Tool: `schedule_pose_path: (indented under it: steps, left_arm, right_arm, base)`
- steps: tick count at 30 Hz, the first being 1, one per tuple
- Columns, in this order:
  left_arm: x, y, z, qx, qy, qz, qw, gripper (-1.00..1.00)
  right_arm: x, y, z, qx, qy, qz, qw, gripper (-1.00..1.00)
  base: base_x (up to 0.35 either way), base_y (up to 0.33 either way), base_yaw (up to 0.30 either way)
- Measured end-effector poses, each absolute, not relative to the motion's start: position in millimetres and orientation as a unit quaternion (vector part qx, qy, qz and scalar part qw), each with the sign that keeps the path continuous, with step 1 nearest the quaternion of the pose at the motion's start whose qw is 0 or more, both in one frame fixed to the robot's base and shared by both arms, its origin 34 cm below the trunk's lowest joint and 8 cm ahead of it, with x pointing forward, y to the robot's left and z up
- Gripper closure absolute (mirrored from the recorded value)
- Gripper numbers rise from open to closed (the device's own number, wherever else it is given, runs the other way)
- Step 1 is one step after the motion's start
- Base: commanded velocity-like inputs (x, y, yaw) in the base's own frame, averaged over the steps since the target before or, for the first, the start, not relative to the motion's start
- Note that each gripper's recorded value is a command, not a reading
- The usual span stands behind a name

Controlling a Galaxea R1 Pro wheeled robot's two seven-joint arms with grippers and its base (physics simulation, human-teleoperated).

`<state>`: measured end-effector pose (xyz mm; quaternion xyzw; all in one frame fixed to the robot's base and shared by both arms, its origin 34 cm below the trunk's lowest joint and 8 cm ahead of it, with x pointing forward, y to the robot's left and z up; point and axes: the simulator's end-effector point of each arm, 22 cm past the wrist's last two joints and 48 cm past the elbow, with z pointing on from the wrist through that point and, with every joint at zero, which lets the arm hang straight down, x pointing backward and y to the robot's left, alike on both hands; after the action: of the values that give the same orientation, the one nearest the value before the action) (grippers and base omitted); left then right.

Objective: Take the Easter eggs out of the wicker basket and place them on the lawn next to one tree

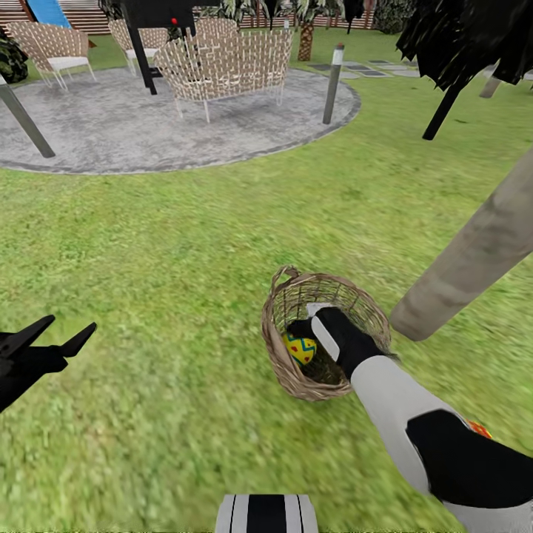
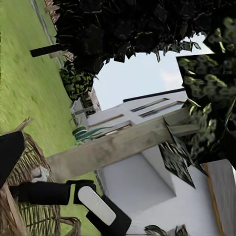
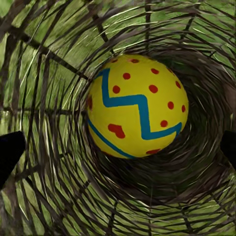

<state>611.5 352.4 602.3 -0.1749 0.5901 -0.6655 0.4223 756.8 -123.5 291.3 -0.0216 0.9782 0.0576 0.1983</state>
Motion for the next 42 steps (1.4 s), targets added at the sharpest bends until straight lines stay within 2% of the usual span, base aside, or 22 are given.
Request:
schedule_pose_path:
  steps: [27,33,42]
  left_arm:
    - [616.3,351.5,568.0,-0.195,0.602,-0.661,0.403,-1.00]
    - [616.7,351.5,565.9,-0.196,0.603,-0.661,0.402,-1.00]
    - [617.7,351.5,556.6,-0.202,0.606,-0.659,0.397,-1.00]
  right_arm:
    - [774.4,-119.5,267.2,0.003,0.980,0.064,0.190,-1.00]
    - [772.7,-136.7,262.6,0.014,0.982,0.020,0.186,-1.00]
    - [768.0,-139.4,250.4,0.016,0.984,0.013,0.177,-1.00]
  base:
    - [0.000,0.000,0.000]
    - [0.000,0.000,0.000]
    - [0.000,0.000,0.000]
